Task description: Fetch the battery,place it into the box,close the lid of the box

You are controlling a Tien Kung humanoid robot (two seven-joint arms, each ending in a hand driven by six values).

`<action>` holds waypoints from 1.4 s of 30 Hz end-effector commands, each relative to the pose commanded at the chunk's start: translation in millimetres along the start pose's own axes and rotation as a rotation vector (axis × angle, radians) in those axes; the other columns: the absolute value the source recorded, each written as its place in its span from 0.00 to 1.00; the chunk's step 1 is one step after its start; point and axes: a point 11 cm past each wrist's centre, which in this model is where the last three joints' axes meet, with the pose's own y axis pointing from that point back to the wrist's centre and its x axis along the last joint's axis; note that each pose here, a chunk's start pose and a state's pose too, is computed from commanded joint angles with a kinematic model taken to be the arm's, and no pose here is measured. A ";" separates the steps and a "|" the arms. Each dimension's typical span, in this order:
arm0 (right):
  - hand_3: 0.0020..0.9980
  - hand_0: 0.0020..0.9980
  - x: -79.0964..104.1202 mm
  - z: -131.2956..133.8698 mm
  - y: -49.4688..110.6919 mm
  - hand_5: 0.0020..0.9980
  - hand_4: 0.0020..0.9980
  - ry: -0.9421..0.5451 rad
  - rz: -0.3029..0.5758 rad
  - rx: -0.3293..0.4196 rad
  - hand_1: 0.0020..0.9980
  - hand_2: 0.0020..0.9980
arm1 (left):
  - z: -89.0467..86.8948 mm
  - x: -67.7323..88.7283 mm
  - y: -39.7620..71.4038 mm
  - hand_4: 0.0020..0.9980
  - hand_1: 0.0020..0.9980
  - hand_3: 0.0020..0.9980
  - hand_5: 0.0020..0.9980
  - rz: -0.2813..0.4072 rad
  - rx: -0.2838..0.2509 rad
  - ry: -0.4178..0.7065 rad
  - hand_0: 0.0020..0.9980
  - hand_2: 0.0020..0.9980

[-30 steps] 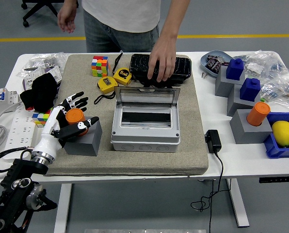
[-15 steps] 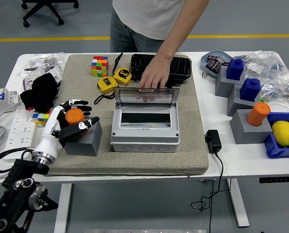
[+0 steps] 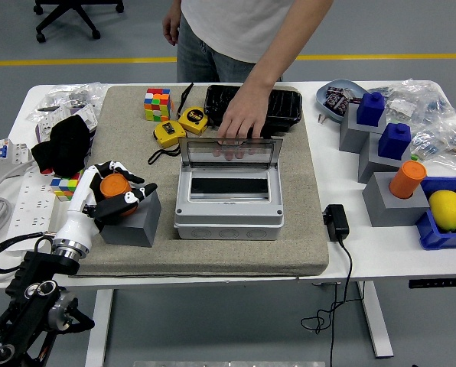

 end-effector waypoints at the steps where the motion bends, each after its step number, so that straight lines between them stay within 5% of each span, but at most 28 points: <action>1: 0.75 0.78 0.2 -0.1 0.0 1.00 1.00 -0.001 0.000 0.000 0.71 0.72 | 0.2 0.3 -0.1 1.00 0.20 0.12 0.00 0.004 -0.002 -0.001 0.13 0.16; 24: 0.75 0.78 -0.3 1.3 -0.1 1.00 1.00 0.002 -0.001 -0.003 0.71 0.72 | 11.7 11.5 -1.7 1.00 0.08 0.06 0.00 0.096 -0.067 0.017 0.06 0.07; 25: 0.75 0.78 -0.3 1.4 -0.1 1.00 1.00 0.002 -0.001 -0.003 0.71 0.72 | 12.1 11.7 -1.8 1.00 0.02 0.03 0.02 0.096 -0.068 0.015 0.03 0.06; 36: 0.75 0.78 -0.4 1.6 -0.1 1.00 1.00 0.001 -0.001 -0.004 0.71 0.72 | 28.7 10.2 -5.9 1.00 0.00 0.02 0.09 0.100 -0.108 0.004 0.02 0.04; 42: 0.75 0.78 0.5 1.0 -0.1 1.00 1.00 0.001 0.001 -0.003 0.71 0.72 | 50.8 -1.2 -6.6 1.00 0.00 0.01 0.12 0.079 -0.168 -0.098 0.03 0.03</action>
